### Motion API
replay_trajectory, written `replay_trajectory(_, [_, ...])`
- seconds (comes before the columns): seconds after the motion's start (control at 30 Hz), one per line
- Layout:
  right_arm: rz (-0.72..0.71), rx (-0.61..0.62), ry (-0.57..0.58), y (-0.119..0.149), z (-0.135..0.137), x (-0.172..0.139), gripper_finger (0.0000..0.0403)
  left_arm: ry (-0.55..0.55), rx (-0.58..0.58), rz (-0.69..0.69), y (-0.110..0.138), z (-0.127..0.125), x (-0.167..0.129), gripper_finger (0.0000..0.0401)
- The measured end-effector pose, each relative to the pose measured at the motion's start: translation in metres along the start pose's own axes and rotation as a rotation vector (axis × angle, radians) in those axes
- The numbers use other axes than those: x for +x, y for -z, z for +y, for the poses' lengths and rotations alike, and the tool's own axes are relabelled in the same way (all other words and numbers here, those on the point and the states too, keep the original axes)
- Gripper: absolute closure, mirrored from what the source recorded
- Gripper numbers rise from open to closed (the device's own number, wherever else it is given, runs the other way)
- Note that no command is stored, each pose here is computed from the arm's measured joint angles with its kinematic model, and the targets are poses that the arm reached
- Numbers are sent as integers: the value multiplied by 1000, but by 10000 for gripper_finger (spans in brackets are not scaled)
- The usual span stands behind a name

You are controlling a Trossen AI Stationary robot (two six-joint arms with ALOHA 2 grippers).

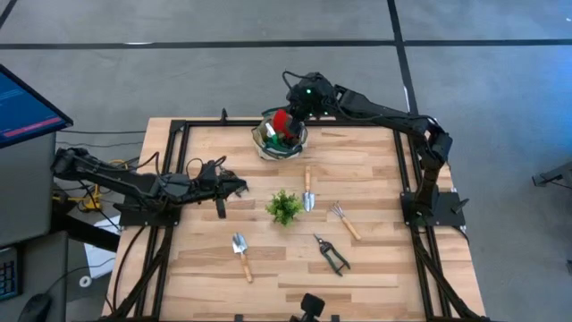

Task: Pick & Place Garden tools in Gardening bag
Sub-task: Put the red gloves into the brown gardening bag

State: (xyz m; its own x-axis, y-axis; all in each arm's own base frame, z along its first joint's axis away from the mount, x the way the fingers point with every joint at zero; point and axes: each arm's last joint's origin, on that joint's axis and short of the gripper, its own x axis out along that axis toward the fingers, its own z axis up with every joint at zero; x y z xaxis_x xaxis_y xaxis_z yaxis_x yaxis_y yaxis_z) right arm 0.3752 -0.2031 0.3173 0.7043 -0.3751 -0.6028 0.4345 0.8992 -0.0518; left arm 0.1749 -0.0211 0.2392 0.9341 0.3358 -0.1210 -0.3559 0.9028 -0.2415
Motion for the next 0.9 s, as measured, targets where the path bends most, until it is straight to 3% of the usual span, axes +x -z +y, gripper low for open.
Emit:
replay_trajectory(0.2, [147, -25, -28, 14, 4, 0, 403, 2, -20, 13, -7, 22, 12, 400])
replay_trajectory(0.4, [135, -64, -163, 14, 13, -1, 403, -47, -60, 40, -14, 67, 27, 400])
replay_trajectory(0.57, [124, -67, -158, 13, 14, -1, 403, -23, -119, 52, -22, 100, 33, 400])
replay_trajectory(0.73, [97, -64, -176, 10, 16, 0, 403, 35, -111, 1, -36, 105, 45, 400])
replay_trajectory(0.9, [85, -54, -168, 21, 12, 10, 403, 46, -98, 18, -34, 104, 56, 400])
